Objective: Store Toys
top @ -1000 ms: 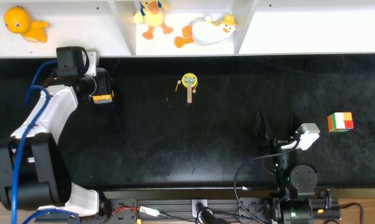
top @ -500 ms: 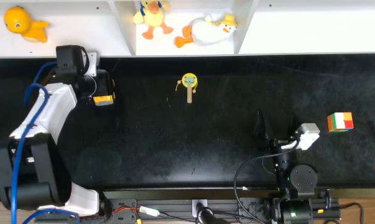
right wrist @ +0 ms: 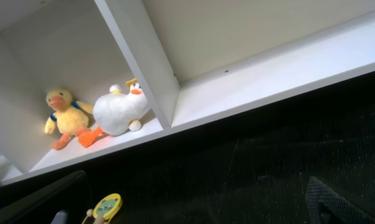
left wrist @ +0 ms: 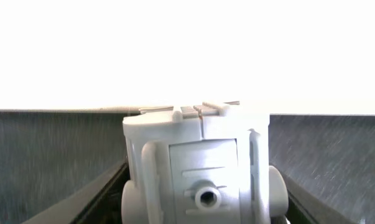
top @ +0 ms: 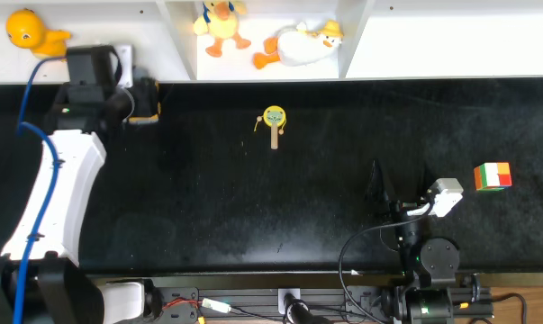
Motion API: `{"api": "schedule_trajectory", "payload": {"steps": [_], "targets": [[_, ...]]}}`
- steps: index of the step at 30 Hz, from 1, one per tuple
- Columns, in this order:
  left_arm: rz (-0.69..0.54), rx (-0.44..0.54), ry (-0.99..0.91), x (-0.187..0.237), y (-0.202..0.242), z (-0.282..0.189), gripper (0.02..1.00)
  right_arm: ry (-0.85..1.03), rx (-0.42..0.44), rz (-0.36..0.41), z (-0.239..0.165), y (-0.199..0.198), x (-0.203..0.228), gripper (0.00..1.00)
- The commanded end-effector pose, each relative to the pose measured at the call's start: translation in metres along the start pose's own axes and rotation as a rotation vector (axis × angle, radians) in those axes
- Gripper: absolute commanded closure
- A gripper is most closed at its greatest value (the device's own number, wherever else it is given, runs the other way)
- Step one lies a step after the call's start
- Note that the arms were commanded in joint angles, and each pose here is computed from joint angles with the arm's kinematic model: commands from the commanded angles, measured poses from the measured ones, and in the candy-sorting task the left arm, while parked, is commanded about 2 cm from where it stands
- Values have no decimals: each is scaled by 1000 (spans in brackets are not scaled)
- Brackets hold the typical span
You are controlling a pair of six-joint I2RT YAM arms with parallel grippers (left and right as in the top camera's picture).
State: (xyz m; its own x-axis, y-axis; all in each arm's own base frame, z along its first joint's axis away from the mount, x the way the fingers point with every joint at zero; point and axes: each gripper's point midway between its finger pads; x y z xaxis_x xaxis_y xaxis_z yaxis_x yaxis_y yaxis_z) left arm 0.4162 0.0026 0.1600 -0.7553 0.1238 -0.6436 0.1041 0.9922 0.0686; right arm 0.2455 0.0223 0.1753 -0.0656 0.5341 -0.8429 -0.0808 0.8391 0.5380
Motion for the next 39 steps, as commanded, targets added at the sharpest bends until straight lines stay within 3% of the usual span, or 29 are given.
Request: {"api": "schedule_trajectory", "payload": {"steps": [1, 10, 24, 31, 35, 36, 37, 39], "targets": [[49, -110, -91, -30, 6, -7, 875, 5, 8, 4, 1, -3, 4, 5], [37, -142, -201, -57, 14, 10, 869, 5, 8, 4, 1, -3, 4, 5], [59, -154, -241, -66, 18, 43, 869, 5, 8, 4, 1, -3, 4, 5], [53, -89, -261, -68, 17, 53, 864, 5, 8, 4, 1, -3, 4, 5], [51, -92, -272, -70, 18, 52, 717, 5, 8, 4, 1, -3, 4, 5], [51, -92, -271, -70, 18, 52, 625, 5, 8, 4, 1, -3, 4, 5], [51, -92, -270, -70, 18, 53, 452, 5, 8, 4, 1, -3, 4, 5], [51, -91, -268, -70, 18, 53, 325, 5, 8, 4, 1, -3, 4, 5]]}}
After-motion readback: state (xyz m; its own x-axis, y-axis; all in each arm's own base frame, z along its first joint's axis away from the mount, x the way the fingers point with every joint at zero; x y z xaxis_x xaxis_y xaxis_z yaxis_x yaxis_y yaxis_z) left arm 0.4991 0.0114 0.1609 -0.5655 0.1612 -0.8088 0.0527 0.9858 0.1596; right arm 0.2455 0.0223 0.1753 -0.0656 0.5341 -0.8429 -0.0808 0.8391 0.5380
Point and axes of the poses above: each gripper's point midway between its finger pads, its own z axis out along the fingers, its own y axis along the line the jaws close on, x = y × z, and after that the axes turned 9 degrees about z, right-handed
